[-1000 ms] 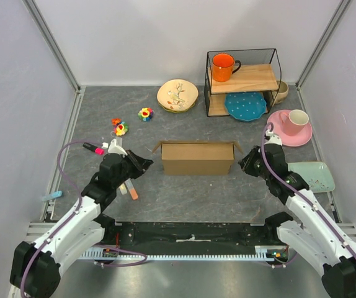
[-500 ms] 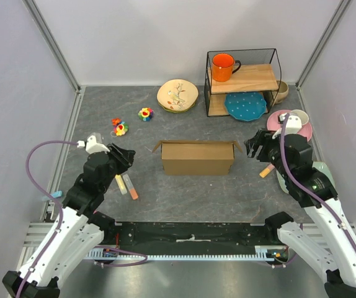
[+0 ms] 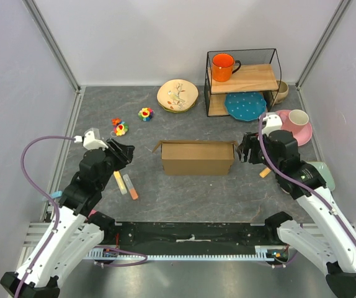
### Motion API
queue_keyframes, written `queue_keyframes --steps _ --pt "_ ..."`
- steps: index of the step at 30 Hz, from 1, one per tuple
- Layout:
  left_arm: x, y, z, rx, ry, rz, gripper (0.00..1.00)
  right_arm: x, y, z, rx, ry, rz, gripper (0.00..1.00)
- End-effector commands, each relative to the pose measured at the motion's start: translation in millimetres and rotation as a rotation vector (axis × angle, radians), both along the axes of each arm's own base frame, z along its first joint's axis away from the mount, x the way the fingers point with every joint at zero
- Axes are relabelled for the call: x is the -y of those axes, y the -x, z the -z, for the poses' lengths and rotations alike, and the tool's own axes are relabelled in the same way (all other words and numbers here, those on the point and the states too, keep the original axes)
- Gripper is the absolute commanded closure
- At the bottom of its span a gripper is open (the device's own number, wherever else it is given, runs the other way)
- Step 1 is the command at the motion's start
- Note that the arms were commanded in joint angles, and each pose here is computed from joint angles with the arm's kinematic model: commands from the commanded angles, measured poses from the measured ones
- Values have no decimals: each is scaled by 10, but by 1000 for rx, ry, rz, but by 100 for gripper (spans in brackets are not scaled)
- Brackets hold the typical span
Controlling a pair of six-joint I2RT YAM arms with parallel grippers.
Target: Fold the paper box
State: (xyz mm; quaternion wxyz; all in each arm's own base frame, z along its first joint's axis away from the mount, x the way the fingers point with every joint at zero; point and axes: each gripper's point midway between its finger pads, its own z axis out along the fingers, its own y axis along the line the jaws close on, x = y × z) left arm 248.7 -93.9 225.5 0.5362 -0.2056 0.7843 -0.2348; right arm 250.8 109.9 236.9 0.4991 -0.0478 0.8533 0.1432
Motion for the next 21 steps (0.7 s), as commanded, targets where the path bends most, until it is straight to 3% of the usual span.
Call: queue_keyframes --steps 1,12,21 --pt "64 -60 -307 85 1 37 46 -80 -60 -20 13 13 -36 31" --pt "333 -101 -420 144 -28 200 44 -138 -248 111 -23 12 12 42" --pt "443 -93 -380 174 -39 272 44 -220 -258 188 -32 1 -9 59"
